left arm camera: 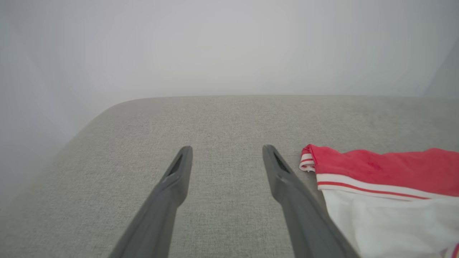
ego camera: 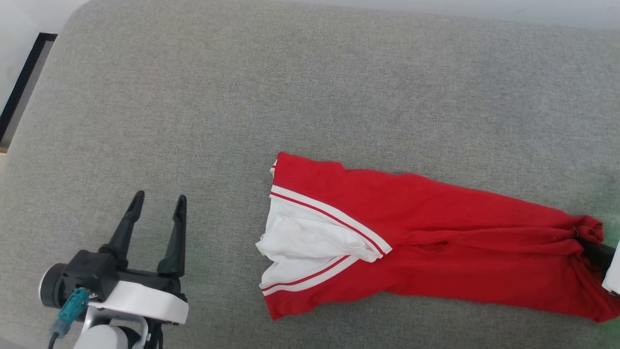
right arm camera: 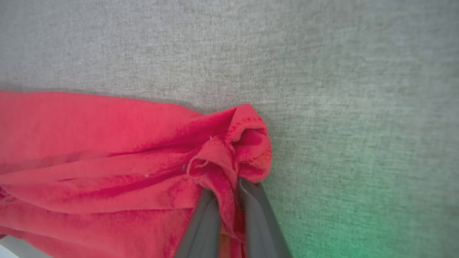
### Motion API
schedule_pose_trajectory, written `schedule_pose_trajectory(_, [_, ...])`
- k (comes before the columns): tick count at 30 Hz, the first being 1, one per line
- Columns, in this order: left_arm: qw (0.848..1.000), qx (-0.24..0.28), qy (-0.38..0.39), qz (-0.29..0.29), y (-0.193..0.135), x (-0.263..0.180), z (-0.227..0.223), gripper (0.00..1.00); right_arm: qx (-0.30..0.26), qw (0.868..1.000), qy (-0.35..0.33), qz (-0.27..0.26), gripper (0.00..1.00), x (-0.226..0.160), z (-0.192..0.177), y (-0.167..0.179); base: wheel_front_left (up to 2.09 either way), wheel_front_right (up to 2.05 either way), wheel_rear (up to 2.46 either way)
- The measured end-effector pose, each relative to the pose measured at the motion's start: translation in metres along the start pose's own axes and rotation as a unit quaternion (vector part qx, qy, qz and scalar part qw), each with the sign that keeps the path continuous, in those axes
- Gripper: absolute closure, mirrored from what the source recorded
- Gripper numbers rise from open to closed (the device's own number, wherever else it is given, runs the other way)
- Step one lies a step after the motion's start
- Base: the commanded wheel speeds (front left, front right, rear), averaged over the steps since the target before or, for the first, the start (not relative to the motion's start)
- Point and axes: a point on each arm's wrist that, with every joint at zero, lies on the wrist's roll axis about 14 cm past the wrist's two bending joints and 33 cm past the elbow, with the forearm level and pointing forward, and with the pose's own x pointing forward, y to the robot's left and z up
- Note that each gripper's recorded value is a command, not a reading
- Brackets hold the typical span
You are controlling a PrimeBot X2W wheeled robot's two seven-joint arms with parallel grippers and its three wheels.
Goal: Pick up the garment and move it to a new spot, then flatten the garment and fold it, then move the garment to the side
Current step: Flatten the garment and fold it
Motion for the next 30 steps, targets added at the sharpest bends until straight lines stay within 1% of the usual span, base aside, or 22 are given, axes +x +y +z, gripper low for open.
schedule_pose_trajectory(9, [1.000, 0.009, 0.001, -0.018, -0.009, 0.005, -0.001, 0.00, 0.010, 1.000, -0.014, -0.003, 1.00, -0.004, 0.006, -0.004, 0.00, 0.00, 0.00])
schedule_pose_trajectory(13, [1.000, 0.007, -0.004, -0.029, -0.016, 0.010, 0.001, 0.00, 0.022, 0.999, -0.044, -0.010, 1.00, -0.013, 0.015, -0.013, 0.00, 0.00, 0.00])
schedule_pose_trajectory(16, [0.999, 0.003, -0.008, -0.038, -0.020, 0.015, 0.003, 0.00, 0.030, 0.997, -0.071, -0.027, 1.00, -0.025, 0.027, -0.028, 0.00, 0.00, 0.00])
schedule_pose_trajectory(19, [0.999, 0.005, -0.009, -0.045, -0.023, 0.020, 0.003, 0.00, 0.039, 0.993, -0.090, -0.068, 1.00, -0.046, 0.037, -0.060, 0.00, 0.00, 0.00])
schedule_pose_trajectory(23, [0.999, 0.008, -0.009, -0.052, -0.026, 0.027, 0.001, 0.00, 0.061, 0.983, -0.129, -0.117, 1.00, -0.074, 0.053, -0.099, 0.00, 0.00, 0.00])
schedule_pose_trajectory(27, [0.998, 0.009, -0.007, -0.063, -0.031, 0.033, -0.001, 0.00, 0.075, 0.967, -0.169, -0.178, 1.00, -0.109, 0.068, -0.141, 0.00, 0.00, 0.00])
schedule_pose_trajectory(30, [0.997, 0.012, -0.003, -0.070, -0.034, 0.035, -0.004, 0.00, 0.079, 0.950, -0.186, -0.239, 1.00, -0.139, 0.072, -0.176, 0.00, 0.00, 0.00])
